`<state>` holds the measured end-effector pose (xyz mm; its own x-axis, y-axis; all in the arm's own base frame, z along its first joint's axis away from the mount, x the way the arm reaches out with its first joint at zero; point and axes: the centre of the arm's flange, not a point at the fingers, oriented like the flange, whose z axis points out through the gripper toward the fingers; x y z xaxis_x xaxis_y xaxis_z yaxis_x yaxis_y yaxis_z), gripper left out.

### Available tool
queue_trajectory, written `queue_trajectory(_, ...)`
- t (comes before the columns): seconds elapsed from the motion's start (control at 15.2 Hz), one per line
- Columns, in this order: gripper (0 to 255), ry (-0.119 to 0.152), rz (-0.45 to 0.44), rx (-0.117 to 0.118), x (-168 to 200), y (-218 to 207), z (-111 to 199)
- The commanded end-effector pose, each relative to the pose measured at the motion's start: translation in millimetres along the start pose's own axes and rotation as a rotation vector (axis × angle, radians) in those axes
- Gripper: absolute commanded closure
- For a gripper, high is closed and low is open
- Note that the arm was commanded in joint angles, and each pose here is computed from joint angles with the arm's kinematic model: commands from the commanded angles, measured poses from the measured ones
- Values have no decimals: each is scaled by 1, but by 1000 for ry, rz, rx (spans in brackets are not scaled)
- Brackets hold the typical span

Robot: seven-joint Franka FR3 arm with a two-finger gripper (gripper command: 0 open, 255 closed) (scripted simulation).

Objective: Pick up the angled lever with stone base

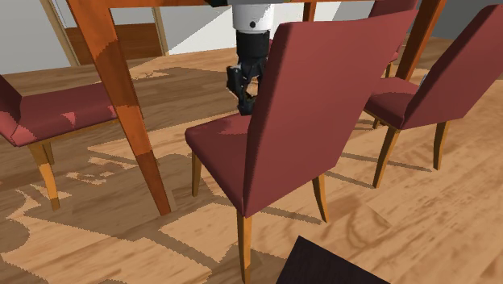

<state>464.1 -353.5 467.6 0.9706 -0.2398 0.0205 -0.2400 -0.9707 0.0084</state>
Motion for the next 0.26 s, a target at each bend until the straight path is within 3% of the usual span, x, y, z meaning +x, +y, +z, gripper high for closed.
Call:
queue_trajectory(0.0,255,0,0,0,1,1,-11)
queue_trajectory(0.2,255,0,0,0,1,1,-17)
